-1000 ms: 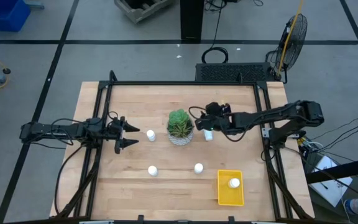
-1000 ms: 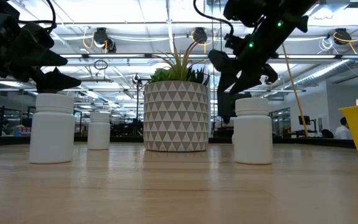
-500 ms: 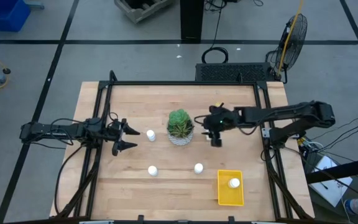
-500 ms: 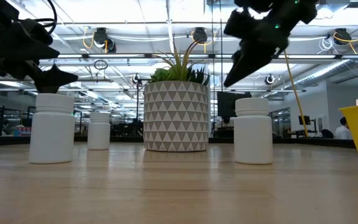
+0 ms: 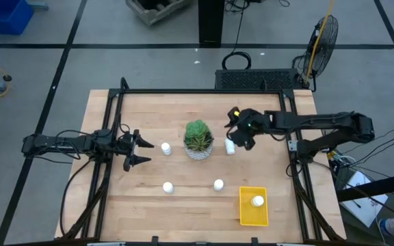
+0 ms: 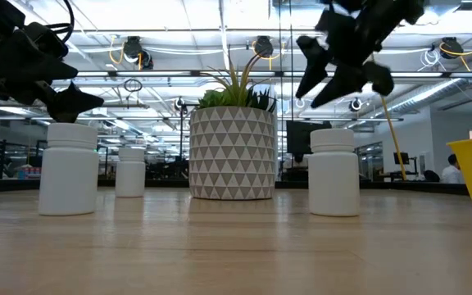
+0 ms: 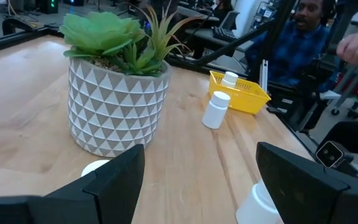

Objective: Pick and place pill bottles into a basket
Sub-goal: Put the white pill bottle into the bin

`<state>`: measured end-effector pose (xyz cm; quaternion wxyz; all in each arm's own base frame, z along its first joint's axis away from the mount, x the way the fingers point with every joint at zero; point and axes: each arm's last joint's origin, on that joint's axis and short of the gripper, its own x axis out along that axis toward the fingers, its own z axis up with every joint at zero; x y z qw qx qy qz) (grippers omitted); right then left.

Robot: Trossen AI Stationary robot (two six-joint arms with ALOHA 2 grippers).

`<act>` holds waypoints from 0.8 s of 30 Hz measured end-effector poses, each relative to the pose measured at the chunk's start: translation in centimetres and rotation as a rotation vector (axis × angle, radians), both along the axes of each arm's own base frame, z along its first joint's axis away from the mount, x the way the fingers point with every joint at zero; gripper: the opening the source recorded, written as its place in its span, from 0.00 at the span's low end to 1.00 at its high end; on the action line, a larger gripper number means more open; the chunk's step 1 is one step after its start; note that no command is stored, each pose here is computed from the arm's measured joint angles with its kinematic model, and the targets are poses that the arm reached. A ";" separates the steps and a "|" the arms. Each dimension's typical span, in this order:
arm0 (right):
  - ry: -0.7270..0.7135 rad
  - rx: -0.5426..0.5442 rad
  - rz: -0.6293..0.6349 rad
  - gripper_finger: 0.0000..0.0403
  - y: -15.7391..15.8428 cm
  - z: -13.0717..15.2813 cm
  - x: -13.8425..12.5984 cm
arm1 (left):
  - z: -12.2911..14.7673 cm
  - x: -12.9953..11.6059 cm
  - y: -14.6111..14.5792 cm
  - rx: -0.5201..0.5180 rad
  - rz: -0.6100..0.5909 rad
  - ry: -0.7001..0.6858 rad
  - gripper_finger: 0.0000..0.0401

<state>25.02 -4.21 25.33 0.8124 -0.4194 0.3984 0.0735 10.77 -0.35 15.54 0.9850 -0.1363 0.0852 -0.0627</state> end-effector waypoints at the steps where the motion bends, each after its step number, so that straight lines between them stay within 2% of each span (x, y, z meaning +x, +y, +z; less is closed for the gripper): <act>1: 0.026 -0.013 -0.003 0.43 -0.4 -0.2 -0.2 | 0.0 0.0 0.0 0.002 0.002 0.000 0.77; 3: 0.086 -0.062 0.002 0.43 -1.1 -0.4 -0.6 | 0.0 0.0 0.0 0.001 0.008 0.001 0.77; 8: 0.238 -0.309 0.029 0.43 -1.7 -0.7 -1.3 | 0.0 0.0 0.0 -0.003 0.010 0.001 0.77; 10: 0.257 -0.351 0.048 0.43 -1.7 -0.6 -1.3 | 0.0 0.0 0.0 -0.003 0.013 0.002 0.77; 16: 0.274 -0.354 0.083 0.43 -1.3 -0.8 -1.3 | 0.0 0.0 0.1 0.041 0.020 -0.002 0.77; 22: 0.293 -0.261 0.177 0.43 -0.8 -1.1 -1.6 | 0.0 0.0 0.1 0.063 0.017 -0.005 0.77; 24: 0.312 -0.261 0.200 0.43 -0.9 -1.2 -1.7 | 0.0 0.0 0.1 0.063 0.017 -0.005 0.77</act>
